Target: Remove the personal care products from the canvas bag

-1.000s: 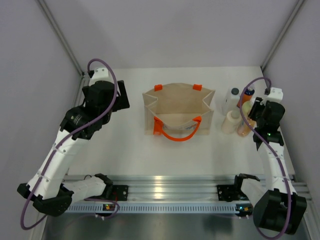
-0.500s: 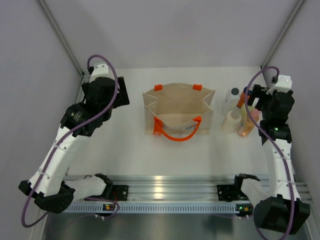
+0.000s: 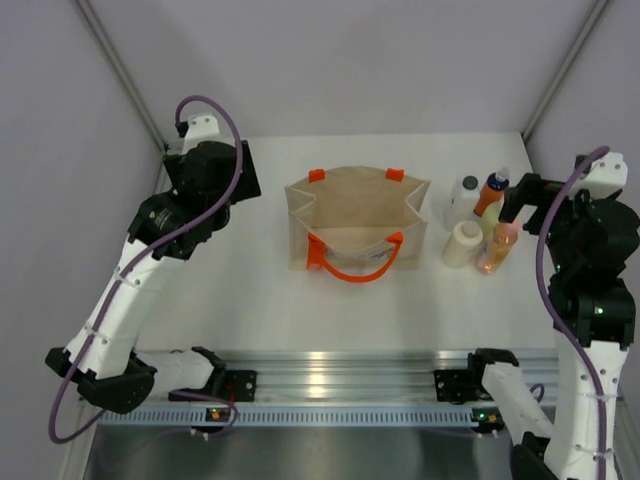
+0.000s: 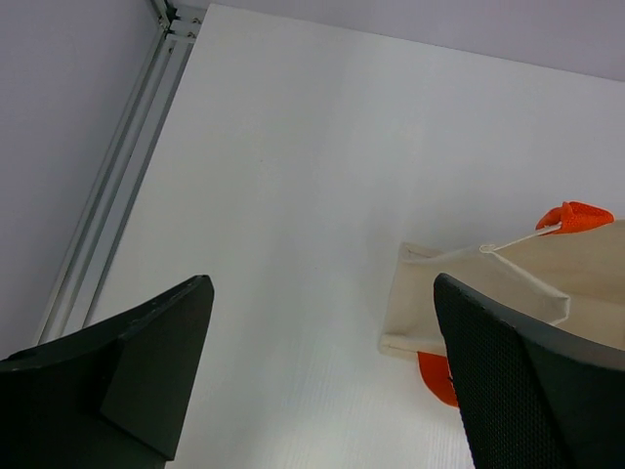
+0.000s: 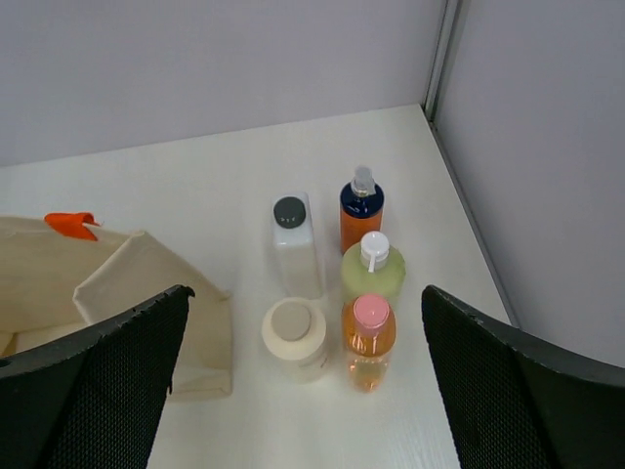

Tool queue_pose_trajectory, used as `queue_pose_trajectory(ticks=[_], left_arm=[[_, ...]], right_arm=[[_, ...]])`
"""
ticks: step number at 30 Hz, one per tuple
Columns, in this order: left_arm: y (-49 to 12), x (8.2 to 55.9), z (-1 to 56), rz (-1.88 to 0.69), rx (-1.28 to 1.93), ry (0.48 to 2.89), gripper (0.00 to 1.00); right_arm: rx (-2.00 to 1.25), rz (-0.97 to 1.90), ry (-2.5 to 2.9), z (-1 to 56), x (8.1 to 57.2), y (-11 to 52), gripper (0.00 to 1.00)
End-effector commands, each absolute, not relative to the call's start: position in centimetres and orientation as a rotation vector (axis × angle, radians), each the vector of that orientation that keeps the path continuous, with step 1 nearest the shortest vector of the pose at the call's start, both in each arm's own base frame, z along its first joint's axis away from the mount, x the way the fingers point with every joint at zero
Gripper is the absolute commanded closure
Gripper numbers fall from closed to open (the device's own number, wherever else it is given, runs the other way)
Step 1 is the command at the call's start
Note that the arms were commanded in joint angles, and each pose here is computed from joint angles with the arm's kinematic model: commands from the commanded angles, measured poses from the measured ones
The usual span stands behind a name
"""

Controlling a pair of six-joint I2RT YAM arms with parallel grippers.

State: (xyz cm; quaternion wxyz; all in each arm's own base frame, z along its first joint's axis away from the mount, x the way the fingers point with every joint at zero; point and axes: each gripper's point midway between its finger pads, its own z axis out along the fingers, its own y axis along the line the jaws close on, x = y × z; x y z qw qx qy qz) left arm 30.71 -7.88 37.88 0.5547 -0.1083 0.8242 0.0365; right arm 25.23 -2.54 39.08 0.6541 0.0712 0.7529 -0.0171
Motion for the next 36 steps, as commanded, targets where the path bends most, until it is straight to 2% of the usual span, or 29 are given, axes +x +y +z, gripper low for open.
queue_pose_trajectory(ticks=[1, 5, 9, 16, 22, 27, 36], left_arm=[[-7.0, 29.8, 39.1, 0.074, -0.299, 1.922, 0.01], [-5.4, 27.8, 38.3, 0.097, -0.318, 1.918, 0.01], [-3.4, 25.3, 33.9, 0.163, -0.341, 1.972, 0.01], [-0.7, 22.1, 33.3, 0.202, -0.363, 1.96, 0.01], [-1.2, 22.2, 33.1, 0.16, -0.408, 1.957, 0.02], [-2.1, 23.4, 34.3, 0.108, -0.479, 1.935, 0.01], [-1.9, 24.0, 34.4, 0.164, -0.484, 1.93, 0.01]], right_arm=[[0.159, 0.01, 1.789, 38.4, 21.1, -1.3, 0.01], [0.16, -0.034, 1.821, 38.2, 18.3, -1.7, 0.01], [0.184, -0.075, 1.863, 36.6, 16.3, -2.2, 0.0], [0.194, -0.139, 1.865, 34.5, 14.0, -3.1, 0.0], [0.19, -0.142, 1.885, 33.7, 14.6, -3.1, 0.0], [0.165, -0.27, 1.877, 34.5, 14.8, -4.8, 0.01], [0.086, -0.179, 1.866, 34.6, 14.9, -3.1, 0.01]])
